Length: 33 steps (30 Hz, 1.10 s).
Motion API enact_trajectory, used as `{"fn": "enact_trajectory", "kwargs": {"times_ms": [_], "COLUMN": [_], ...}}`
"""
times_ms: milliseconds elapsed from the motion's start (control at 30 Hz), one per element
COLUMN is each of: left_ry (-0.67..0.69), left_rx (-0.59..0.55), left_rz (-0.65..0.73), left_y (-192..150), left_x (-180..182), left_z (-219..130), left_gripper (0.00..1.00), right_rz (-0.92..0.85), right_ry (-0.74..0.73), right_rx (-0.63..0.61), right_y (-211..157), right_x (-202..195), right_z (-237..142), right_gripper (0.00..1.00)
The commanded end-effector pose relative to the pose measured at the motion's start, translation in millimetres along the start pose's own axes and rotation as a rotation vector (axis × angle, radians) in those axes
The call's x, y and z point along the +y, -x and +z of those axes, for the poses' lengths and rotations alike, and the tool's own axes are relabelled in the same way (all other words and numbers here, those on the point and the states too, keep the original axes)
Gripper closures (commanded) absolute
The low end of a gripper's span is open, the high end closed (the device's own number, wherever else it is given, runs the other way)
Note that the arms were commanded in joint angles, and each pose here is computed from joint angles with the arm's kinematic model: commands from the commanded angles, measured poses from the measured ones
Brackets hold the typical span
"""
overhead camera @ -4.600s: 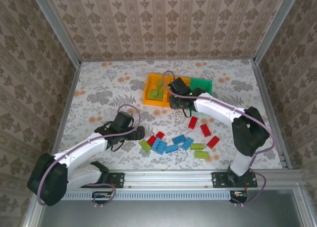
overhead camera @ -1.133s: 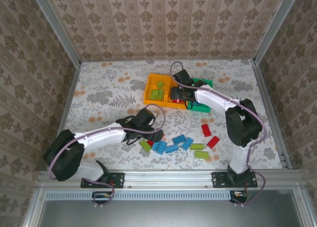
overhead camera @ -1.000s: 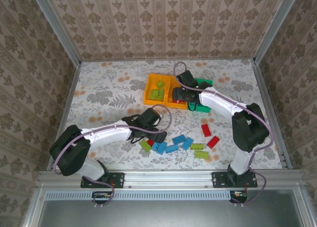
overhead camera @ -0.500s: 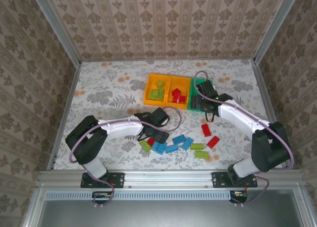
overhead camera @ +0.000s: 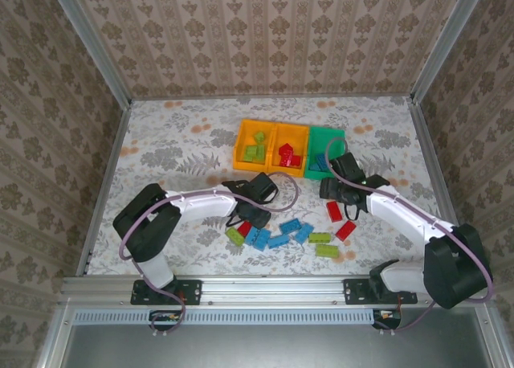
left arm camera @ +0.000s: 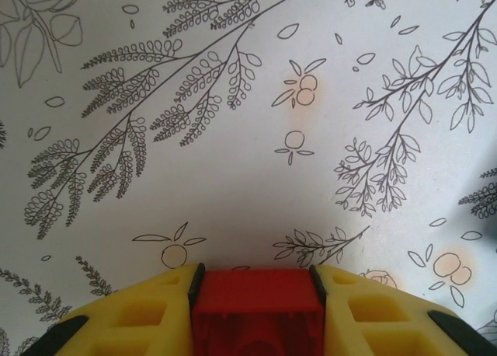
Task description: Sort the legos into containers by color
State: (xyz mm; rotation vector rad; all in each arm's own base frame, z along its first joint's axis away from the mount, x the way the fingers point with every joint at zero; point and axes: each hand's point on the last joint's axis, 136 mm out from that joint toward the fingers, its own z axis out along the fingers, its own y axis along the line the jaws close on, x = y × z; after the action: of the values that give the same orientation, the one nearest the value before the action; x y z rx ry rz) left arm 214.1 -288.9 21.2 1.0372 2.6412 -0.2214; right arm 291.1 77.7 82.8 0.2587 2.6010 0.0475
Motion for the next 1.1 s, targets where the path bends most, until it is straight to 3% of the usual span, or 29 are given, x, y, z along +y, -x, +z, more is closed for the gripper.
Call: {"fn": "enact_trajectory", "kwargs": {"times_ms": [0, 200, 467, 767, 967, 1067], "left_ry": [-0.004, 0.018, -0.039, -0.138, -0.185, -0.193], "left_rx": [-0.036, -0.165, -0.349, -0.423, -0.415, -0.423], "left_rz": [-0.026, -0.052, -0.084, -0.154, -0.177, -0.189], "left_y": [16, 54, 147, 228, 249, 252], "left_x": [3, 22, 43, 64, 67, 67], "left_z": [-11, -50, -89, -72, -49, -44], "left_gripper": [0.68, 0.69, 0.67, 0.65, 0.65, 0.58], "right_rz": [-0.006, -0.016, -0.03, -0.056, -0.084, -0.084], "right_ry": [0.051, 0.041, 0.03, -0.016, -0.049, -0.052], "right_rx": [0.061, 0.129, 0.183, 0.26, 0.278, 0.275], "right_y": [-21, -47, -62, -68, -66, -65], "right_x": [4, 1, 1, 3, 1, 2], "right_z": [4, 14, 23, 36, 42, 44], "right_gripper": [0.24, 0.23, 0.23, 0.26, 0.31, 0.36]}}
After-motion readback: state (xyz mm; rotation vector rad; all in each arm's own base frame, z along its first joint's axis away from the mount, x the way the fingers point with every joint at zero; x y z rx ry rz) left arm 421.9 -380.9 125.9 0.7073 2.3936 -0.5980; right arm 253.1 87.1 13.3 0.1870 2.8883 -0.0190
